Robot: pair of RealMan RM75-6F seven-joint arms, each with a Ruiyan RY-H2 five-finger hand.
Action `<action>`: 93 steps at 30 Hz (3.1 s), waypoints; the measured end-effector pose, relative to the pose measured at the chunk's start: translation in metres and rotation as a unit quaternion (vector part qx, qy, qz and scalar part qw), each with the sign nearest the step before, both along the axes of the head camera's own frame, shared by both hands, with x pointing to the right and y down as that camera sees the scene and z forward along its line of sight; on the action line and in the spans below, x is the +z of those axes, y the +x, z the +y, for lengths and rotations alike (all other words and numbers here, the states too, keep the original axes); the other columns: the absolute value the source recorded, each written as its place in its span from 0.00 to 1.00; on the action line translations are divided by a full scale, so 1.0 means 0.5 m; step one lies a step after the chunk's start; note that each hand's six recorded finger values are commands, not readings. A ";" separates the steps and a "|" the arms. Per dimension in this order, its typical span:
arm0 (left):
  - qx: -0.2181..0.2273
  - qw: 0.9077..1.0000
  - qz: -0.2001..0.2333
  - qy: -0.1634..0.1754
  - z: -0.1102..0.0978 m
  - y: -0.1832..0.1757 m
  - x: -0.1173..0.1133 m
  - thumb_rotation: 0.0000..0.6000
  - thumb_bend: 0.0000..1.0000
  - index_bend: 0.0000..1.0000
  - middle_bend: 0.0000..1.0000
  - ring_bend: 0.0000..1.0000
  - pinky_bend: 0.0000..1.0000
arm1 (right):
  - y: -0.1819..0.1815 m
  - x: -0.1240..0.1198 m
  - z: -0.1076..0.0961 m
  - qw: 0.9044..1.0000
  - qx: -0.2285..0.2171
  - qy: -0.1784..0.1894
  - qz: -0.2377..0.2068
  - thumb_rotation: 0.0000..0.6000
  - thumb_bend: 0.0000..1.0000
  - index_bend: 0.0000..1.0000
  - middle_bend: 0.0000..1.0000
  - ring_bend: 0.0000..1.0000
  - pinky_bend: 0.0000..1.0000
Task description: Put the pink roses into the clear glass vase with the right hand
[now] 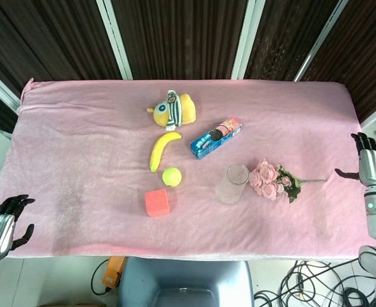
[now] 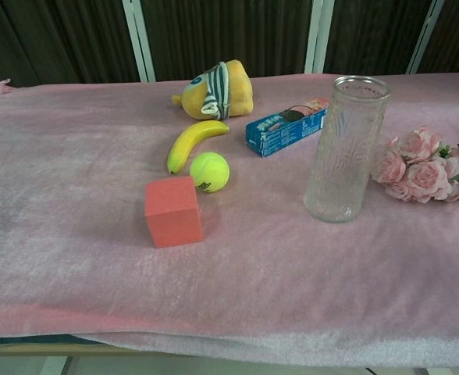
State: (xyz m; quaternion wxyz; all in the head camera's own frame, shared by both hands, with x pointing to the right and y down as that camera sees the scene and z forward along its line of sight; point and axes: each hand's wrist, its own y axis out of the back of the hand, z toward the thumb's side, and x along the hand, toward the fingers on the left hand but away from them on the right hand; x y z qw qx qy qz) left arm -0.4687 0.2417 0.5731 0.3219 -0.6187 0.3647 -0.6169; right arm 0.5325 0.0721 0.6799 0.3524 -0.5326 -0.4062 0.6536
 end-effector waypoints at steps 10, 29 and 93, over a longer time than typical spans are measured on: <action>0.003 1.000 0.003 0.004 0.001 0.003 -0.002 1.00 0.39 0.25 0.19 0.14 0.28 | 0.006 0.001 0.005 1.000 0.003 -0.002 -0.002 1.00 0.18 0.27 0.21 0.17 0.31; 0.004 1.000 0.004 0.006 -0.004 0.002 0.003 1.00 0.39 0.25 0.20 0.15 0.28 | -0.087 0.030 0.036 0.993 -0.080 -0.035 -0.074 1.00 0.18 0.25 0.21 0.16 0.23; 0.010 1.000 0.021 0.018 -0.001 0.003 -0.015 1.00 0.39 0.25 0.20 0.15 0.28 | -0.284 -0.144 -0.013 0.921 -0.122 0.292 -0.228 1.00 0.44 0.84 0.68 0.73 0.80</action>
